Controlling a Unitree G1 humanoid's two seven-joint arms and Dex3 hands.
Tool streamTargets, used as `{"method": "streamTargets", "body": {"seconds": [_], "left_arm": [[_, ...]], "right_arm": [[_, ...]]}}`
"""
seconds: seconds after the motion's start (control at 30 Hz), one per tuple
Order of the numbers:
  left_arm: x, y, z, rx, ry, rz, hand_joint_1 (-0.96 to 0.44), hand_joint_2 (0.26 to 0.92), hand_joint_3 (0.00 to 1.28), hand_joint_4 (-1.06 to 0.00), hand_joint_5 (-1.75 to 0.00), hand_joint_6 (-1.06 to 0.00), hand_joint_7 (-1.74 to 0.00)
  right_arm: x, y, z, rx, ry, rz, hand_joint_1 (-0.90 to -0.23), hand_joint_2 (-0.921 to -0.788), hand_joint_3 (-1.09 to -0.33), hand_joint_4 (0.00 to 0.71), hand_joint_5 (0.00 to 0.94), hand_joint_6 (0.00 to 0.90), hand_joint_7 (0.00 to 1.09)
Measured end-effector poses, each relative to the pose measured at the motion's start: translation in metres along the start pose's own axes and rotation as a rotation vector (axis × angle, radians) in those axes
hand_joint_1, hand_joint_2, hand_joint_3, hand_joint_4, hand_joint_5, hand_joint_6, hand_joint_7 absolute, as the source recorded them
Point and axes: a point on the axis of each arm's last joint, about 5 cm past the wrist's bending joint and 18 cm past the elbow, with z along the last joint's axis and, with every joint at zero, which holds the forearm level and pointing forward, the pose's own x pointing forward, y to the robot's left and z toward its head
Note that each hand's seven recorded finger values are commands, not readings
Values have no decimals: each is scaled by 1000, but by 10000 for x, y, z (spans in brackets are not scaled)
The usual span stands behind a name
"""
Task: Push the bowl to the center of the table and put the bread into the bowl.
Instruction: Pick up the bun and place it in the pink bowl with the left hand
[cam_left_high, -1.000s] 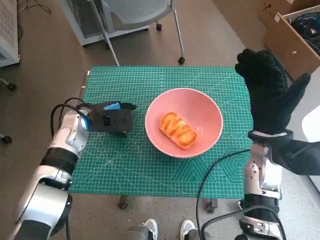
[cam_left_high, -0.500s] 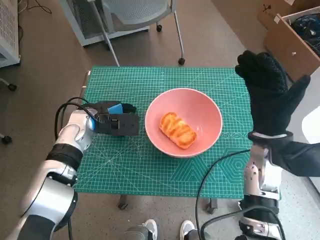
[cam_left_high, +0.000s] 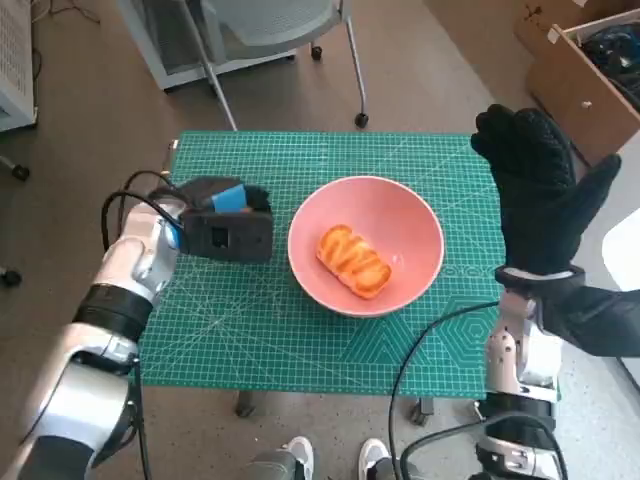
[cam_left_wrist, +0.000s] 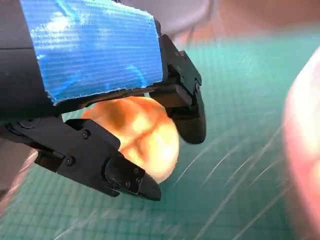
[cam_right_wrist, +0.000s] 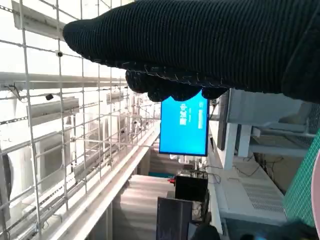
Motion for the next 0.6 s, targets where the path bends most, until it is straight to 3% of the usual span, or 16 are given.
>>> {"method": "streamTargets", "body": {"seconds": [0.13,0.37,0.53,0.6], "left_arm": [[-93,117,116,-37,-90,83,3,919,45,-707,-1104,-660,-1175],[-285,291,340,-59,-225,200,4,920,73,-587,-1116,-729,-1206],[-446,382,523,-37,-320,278,3,904,38,-702,-1222,-774,-935],[-513,400,616,-27,-372,308,2,899,32,-731,-1211,-780,-909]], "right_arm": [[4,7,-2,1,-2,2,-629,-921,-702,261,1,57,533],[7,9,-1,2,-4,3,-625,-921,-701,264,2,62,533],[6,8,-1,3,-4,2,-624,-921,-701,264,2,64,532],[5,7,-2,5,-4,2,-624,-921,-701,264,2,66,532]]}}
